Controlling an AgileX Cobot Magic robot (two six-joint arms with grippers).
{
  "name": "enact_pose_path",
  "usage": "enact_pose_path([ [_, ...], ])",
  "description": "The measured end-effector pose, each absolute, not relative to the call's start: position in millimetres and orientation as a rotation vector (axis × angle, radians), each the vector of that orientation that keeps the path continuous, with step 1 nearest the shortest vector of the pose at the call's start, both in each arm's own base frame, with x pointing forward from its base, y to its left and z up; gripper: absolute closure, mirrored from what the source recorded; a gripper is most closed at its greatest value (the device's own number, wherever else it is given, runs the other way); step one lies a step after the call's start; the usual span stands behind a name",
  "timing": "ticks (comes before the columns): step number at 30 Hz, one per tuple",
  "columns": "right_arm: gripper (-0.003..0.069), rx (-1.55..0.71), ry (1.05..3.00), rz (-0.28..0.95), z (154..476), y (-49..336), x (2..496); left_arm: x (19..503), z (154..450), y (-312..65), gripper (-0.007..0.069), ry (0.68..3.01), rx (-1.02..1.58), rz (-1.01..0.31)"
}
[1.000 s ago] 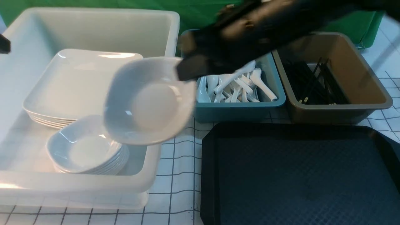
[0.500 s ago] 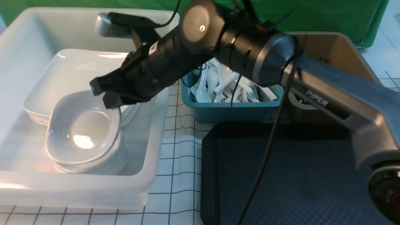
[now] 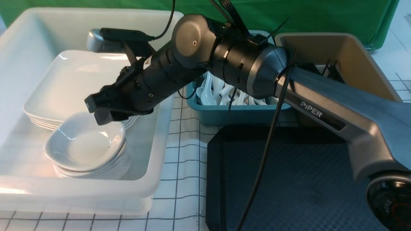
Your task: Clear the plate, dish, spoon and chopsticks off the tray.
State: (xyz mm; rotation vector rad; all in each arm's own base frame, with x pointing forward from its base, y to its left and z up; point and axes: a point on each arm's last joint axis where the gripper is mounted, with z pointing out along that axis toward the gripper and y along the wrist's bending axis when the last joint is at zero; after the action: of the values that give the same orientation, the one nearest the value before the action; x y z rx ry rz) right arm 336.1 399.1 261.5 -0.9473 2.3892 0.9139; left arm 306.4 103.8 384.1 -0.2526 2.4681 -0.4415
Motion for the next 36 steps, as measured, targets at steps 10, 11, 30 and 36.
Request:
enact_pose_path([
  [10, 0.0487, -1.158, 2.385, 0.587, 365.8, 319.9, 307.4, 307.0, 385.0, 102.4, 0.0626, 2.456, -0.255, -0.466],
  [11, 0.0522, -1.154, 2.373, 0.561, 381.8, 307.4, 302.2, 307.3, 385.5, 101.8, 0.0626, 2.451, -0.256, -0.476],
  [30, 0.0627, -0.836, 1.762, 0.531, 586.7, 97.4, 102.1, 308.9, 388.5, 97.8, 0.0625, 2.415, -0.263, -0.547],
  [36, 0.0627, -0.834, 1.716, 0.518, 566.3, 50.1, 39.8, 308.9, 388.5, 97.7, 0.0625, 2.416, -0.263, -0.548],
])
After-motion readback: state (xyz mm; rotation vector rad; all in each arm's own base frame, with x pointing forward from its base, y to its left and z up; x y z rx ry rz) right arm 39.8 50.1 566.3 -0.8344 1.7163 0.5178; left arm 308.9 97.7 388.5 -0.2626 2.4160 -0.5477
